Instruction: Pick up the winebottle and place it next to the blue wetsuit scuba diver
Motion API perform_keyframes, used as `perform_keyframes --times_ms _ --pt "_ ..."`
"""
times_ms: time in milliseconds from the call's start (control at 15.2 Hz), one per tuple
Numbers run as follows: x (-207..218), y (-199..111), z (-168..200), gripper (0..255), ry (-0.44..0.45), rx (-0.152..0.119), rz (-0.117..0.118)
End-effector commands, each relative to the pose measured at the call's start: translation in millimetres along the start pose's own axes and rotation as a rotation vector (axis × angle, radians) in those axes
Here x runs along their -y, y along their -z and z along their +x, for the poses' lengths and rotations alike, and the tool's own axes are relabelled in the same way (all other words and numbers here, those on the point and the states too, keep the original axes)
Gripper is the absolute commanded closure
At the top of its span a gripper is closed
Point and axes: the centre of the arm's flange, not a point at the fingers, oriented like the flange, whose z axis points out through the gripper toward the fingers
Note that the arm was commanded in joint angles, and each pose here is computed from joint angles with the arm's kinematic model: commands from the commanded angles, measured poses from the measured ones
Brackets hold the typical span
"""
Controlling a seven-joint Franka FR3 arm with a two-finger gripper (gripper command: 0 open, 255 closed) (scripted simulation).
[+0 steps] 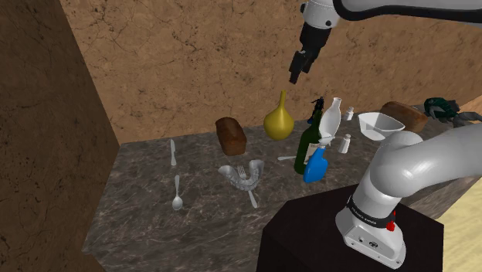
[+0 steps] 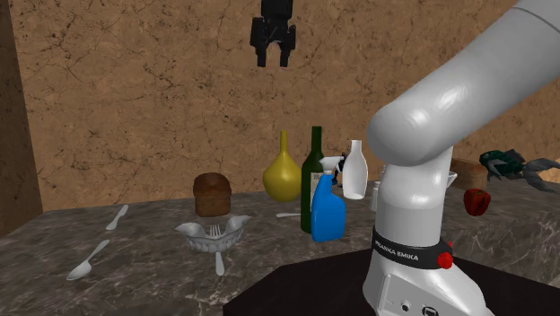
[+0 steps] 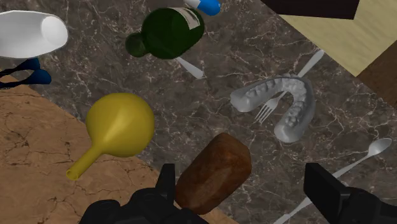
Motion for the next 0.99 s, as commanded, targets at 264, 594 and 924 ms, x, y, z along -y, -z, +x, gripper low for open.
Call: perform_keyframes --times_ms 264,594,924 --pt "-33 -35 -27 0 0.037 0.007 0.032" --pt "-73 -80 -60 0 0.083 0.015 0.073" --pt "-113 -126 -92 0 0.128 0.024 0.113"
